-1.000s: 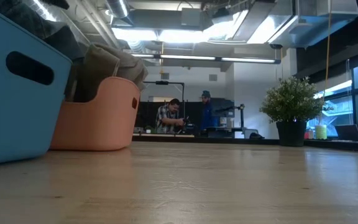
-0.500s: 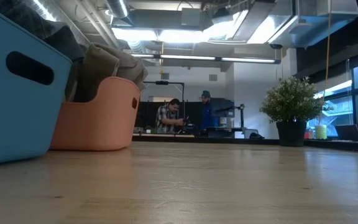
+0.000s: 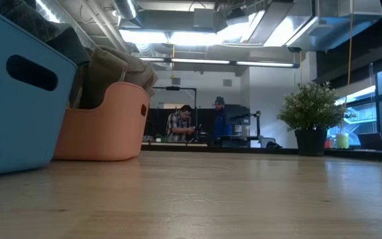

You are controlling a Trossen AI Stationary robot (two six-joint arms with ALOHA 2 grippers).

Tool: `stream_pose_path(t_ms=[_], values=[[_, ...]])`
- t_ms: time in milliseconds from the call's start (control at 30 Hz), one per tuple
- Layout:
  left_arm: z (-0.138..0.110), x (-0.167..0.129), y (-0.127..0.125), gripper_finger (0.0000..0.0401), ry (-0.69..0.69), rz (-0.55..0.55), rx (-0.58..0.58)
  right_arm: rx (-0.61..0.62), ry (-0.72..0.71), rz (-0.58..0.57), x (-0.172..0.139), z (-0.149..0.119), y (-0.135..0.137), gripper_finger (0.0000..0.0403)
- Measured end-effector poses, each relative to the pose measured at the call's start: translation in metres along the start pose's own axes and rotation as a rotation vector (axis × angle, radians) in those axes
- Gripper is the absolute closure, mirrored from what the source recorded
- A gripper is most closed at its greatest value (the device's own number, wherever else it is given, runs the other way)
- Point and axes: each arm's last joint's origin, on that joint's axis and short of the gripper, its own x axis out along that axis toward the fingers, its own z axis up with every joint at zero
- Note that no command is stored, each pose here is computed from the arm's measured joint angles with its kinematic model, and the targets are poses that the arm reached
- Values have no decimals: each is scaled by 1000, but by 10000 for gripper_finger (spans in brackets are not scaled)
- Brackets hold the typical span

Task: Pick & Place hat
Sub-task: Put the brown cap into the orange bin

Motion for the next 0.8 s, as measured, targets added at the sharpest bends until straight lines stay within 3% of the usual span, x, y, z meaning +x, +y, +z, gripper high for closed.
stream_pose_path(t_ms=[300,433,667,800], values=[[-10,37,6,205,75,140,1,2,0,0,0,0,0,226],[-9,34,5,206,69,124,18,3,-1,0,0,0,0,226],[-1,17,4,205,-93,117,99,19,-32,1,0,3,0,226],[0,17,4,206,-109,132,144,12,-46,0,1,5,-1,226]])
